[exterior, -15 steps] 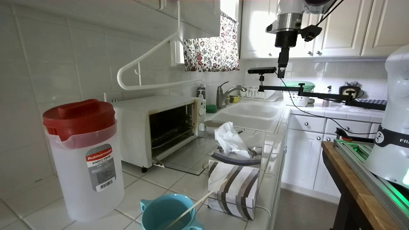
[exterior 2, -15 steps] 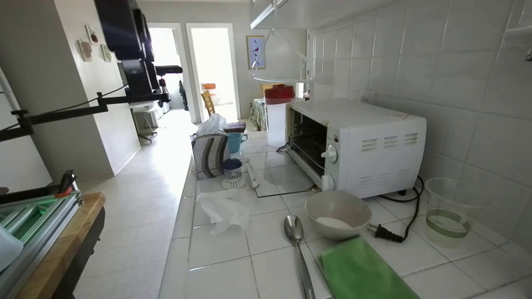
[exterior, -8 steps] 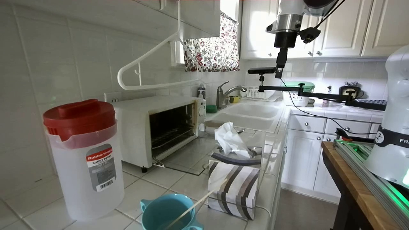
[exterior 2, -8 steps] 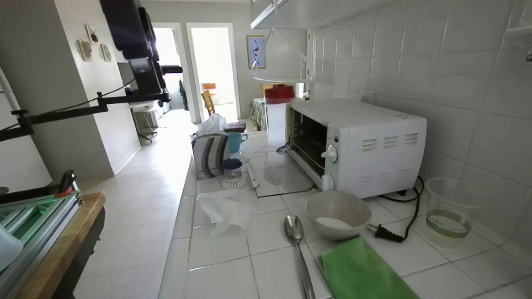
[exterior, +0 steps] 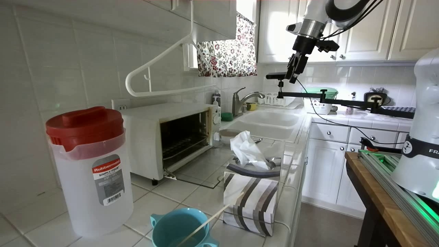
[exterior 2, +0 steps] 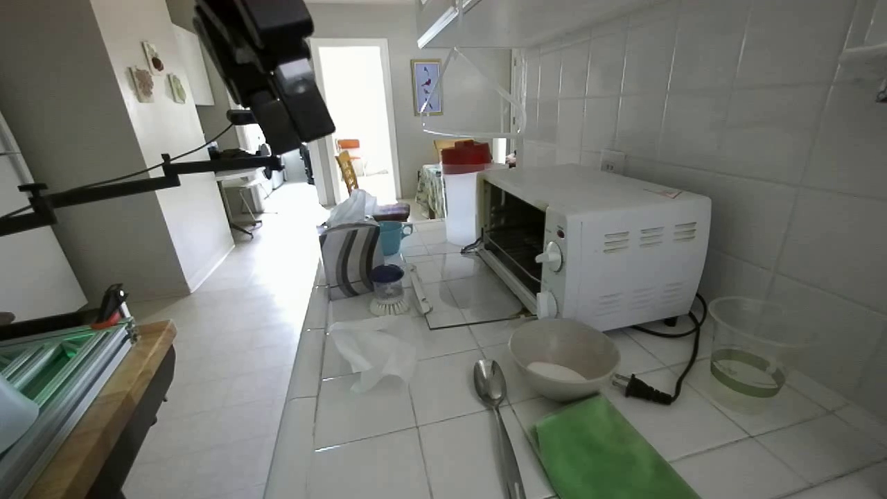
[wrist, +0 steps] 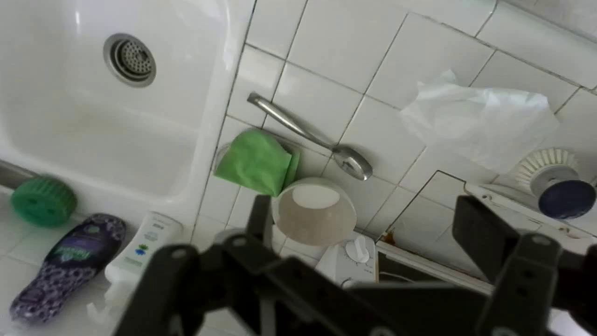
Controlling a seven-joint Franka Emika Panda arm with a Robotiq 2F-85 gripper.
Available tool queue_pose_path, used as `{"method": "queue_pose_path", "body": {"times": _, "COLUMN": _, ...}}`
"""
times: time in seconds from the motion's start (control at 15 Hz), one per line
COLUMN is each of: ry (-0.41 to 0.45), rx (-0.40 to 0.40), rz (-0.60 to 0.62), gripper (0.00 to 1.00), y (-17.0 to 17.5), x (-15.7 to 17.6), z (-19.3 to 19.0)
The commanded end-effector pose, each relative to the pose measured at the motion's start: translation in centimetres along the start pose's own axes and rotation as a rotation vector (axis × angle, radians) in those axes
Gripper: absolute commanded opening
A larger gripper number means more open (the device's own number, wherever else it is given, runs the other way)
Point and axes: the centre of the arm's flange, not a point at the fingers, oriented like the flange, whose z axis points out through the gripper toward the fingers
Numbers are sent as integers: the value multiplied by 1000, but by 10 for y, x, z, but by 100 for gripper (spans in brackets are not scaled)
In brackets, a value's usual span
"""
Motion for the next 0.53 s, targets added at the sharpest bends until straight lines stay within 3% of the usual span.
{"method": "queue_pose_path", "body": {"times": 0.0, "ry": 123, "rx": -8, "rz": -131, "gripper": 100, "y": 19, "x": -16, "z": 27}}
{"method": "queue_pose_path", "body": {"times": 0.13, "ry": 68, "rx": -14, "rz": -67, "gripper": 100, "y": 14, "x": -18, "z": 19}}
{"method": "queue_pose_path", "body": {"times": 0.47, "ry": 66, "rx": -15, "rz": -89, "gripper": 100, "y": 15, "x": -17, "z": 26}}
